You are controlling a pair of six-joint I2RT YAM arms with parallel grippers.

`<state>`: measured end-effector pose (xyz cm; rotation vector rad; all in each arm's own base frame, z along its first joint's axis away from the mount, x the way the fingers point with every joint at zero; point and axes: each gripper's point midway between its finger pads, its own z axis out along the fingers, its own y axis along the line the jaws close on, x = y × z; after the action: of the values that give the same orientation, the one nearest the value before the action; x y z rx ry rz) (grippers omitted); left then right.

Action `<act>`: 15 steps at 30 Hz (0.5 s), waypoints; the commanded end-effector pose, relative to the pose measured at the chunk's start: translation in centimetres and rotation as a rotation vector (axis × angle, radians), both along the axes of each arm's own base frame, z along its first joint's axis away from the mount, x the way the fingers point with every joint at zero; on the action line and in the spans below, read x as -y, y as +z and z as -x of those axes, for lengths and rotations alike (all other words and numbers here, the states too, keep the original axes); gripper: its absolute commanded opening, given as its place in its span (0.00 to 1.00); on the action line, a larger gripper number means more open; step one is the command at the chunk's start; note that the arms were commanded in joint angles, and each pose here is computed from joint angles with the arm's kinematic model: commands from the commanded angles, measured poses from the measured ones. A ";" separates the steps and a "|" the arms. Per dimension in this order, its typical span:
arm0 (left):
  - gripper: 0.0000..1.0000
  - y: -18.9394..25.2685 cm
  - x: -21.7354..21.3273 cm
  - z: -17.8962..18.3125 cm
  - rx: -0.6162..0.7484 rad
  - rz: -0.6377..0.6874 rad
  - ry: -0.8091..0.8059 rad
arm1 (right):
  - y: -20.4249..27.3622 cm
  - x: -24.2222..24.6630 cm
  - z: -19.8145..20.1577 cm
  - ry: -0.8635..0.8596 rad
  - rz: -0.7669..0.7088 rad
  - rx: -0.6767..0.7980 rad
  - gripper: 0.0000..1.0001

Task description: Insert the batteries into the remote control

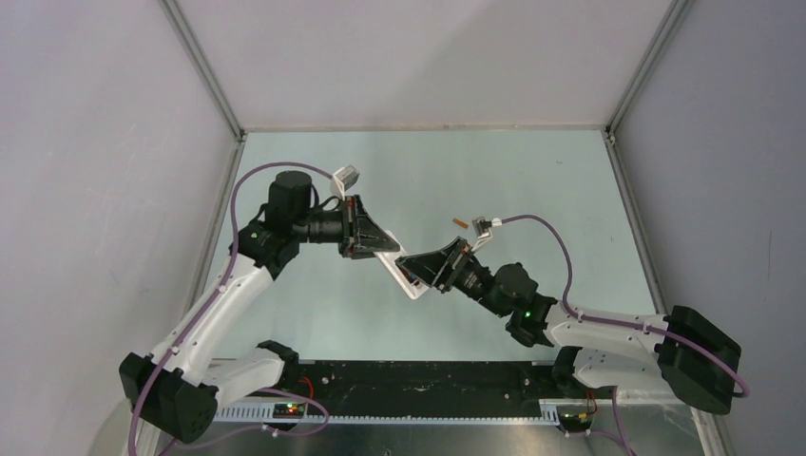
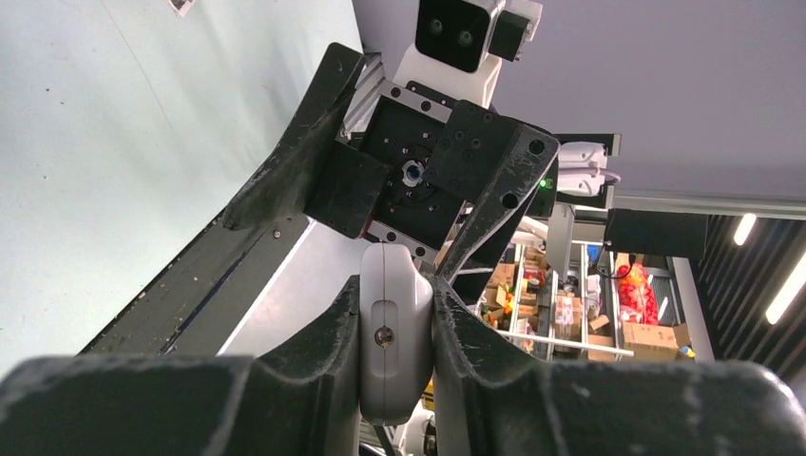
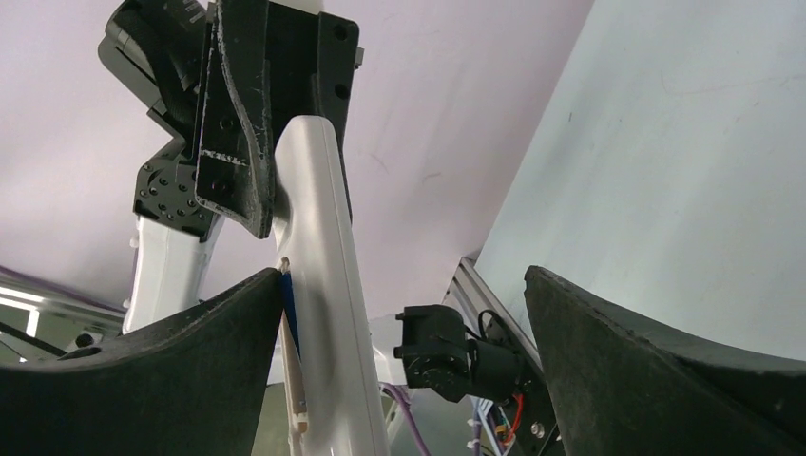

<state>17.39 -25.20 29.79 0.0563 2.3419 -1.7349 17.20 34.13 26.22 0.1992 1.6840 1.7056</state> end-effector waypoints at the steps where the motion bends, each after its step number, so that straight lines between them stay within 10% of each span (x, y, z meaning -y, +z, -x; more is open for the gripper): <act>1: 0.00 4.4 0.1 1.9 0.089 0.114 -0.079 | -3.2 0.2 0.1 0.004 0.140 0.065 1.00; 15: 0.00 4.6 0.1 2.0 0.087 0.125 -0.086 | -2.9 0.4 0.5 0.031 0.125 0.151 0.99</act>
<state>16.94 -25.36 30.50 0.0749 2.3283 -1.7776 16.74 33.75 26.49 0.0525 1.6078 1.6691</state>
